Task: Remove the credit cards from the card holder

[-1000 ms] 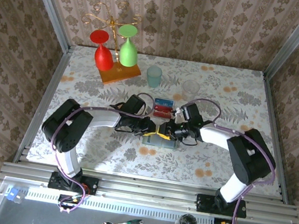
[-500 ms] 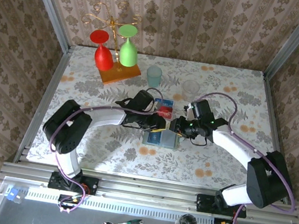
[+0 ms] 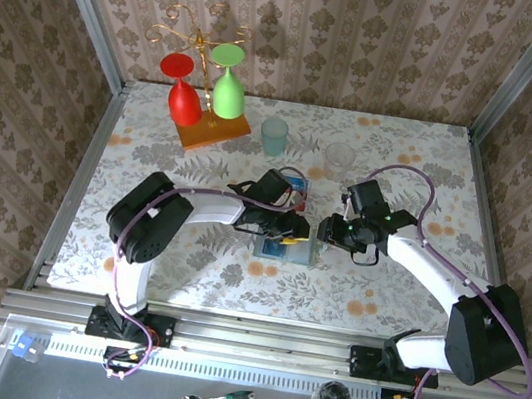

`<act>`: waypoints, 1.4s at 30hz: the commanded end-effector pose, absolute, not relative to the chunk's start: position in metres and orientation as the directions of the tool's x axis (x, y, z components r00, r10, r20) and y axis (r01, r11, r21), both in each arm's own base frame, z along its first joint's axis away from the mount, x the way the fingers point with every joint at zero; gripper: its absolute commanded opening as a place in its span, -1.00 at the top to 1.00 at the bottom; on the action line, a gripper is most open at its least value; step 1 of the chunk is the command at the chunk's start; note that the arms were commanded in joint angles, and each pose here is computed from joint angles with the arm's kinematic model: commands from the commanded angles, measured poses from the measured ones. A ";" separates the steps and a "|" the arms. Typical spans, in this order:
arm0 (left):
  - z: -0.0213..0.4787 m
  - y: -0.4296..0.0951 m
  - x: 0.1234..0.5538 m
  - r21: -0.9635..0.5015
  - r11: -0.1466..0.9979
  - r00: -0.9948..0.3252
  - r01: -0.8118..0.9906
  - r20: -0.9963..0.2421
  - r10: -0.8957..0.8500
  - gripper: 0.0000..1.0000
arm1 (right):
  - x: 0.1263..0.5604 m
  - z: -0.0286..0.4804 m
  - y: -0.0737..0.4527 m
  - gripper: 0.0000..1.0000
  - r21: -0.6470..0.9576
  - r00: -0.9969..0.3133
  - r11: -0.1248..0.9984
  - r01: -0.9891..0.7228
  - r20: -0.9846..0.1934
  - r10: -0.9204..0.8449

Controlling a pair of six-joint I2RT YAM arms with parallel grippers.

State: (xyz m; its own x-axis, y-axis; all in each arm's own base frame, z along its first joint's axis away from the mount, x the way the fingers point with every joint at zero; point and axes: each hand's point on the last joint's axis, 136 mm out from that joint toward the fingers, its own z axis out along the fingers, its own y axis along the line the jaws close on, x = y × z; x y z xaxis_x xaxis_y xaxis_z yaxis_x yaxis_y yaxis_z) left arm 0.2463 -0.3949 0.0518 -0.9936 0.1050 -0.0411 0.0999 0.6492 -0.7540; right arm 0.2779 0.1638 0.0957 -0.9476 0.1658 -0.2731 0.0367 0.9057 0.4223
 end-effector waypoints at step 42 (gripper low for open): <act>0.080 -0.305 0.263 -0.744 0.665 -0.990 0.060 -0.131 -0.057 0.31 | 0.299 0.034 0.173 0.63 0.405 -0.979 0.912 0.059 -0.154 0.132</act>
